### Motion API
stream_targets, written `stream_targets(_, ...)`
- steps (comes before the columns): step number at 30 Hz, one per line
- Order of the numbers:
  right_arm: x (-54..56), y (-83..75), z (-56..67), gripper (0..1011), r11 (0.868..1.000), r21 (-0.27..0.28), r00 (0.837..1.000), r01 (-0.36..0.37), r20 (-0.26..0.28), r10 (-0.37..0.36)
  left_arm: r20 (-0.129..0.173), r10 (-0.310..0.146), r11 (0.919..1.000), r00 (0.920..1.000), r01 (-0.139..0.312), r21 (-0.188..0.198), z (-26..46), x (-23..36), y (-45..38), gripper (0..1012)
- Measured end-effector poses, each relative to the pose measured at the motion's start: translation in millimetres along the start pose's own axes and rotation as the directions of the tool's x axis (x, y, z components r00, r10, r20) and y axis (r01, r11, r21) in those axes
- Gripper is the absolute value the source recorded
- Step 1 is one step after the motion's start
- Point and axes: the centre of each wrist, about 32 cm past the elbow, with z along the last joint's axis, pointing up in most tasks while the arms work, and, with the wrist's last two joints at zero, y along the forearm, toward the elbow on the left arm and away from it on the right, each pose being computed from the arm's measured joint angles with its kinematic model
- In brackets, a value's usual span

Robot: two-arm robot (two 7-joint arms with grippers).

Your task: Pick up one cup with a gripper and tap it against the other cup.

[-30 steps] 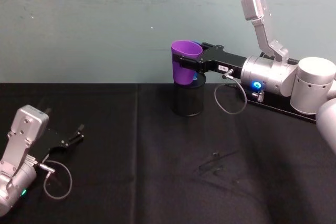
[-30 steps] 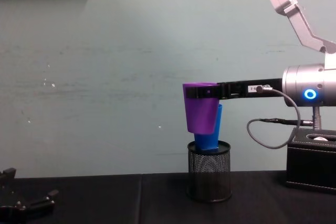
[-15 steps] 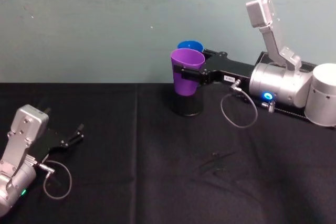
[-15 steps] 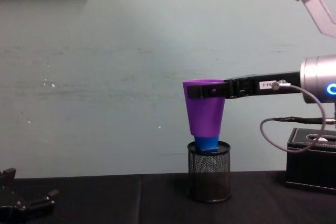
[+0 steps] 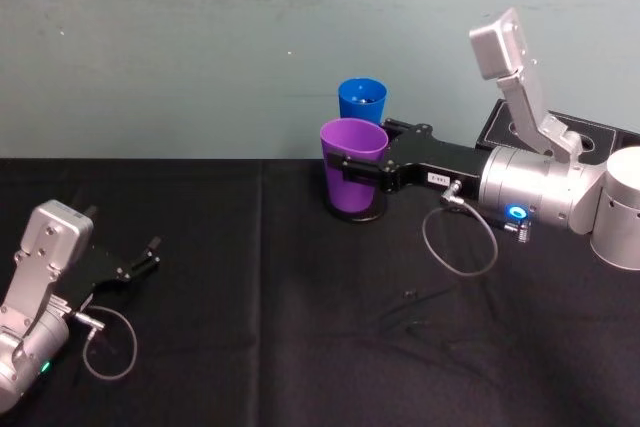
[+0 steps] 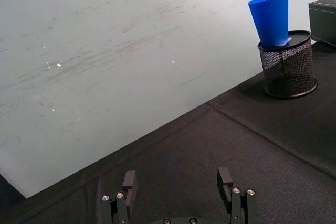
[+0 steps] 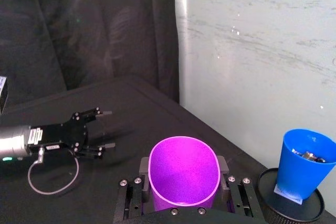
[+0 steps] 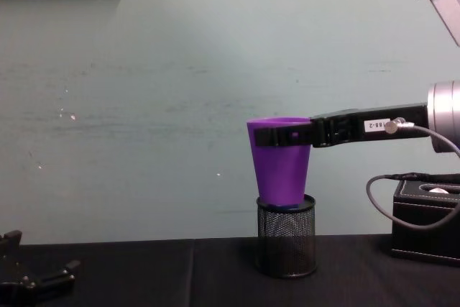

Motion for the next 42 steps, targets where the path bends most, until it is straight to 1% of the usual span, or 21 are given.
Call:
stream_targets(5,-2.6,0.4,1.2,724,1.0,-0.014,1.0,0.005,0.013,-0.005,0.0,0.0,1.0,1.0,0.0,0.0,0.0,0.0,0.0,1005)
stream_targets(33,-2.1,0.1,1.0,724,1.0,-0.012,1.0,0.005,0.012,-0.005,0.0,0.0,1.0,1.0,0.0,0.0,0.0,0.0,0.0,1005)
stream_targets(35,-2.3,0.6,-0.8,724,1.0,-0.011,1.0,-0.002,0.015,0.002,0.0,0.0,1.0,1.0,0.0,0.0,0.0,0.0,0.0,1005)
stream_targets(38,-6.1,1.6,-7.9,724,0.999,-0.019,0.999,-0.027,0.022,0.027,0.0,0.0,1.0,1.0,0.0,0.0,0.0,0.0,0.0,1004)
stream_targets(39,-6.1,1.6,-7.9,724,0.999,-0.019,0.999,-0.027,0.022,0.027,0.0,0.0,1.0,1.0,0.0,0.0,0.0,0.0,0.0,1005)
stream_targets(42,-12.3,0.7,-15.1,724,0.999,-0.027,0.999,-0.047,0.02,0.048,0.0,0.0,1.0,1.0,0.0,0.0,0.0,0.0,0.0,1005)
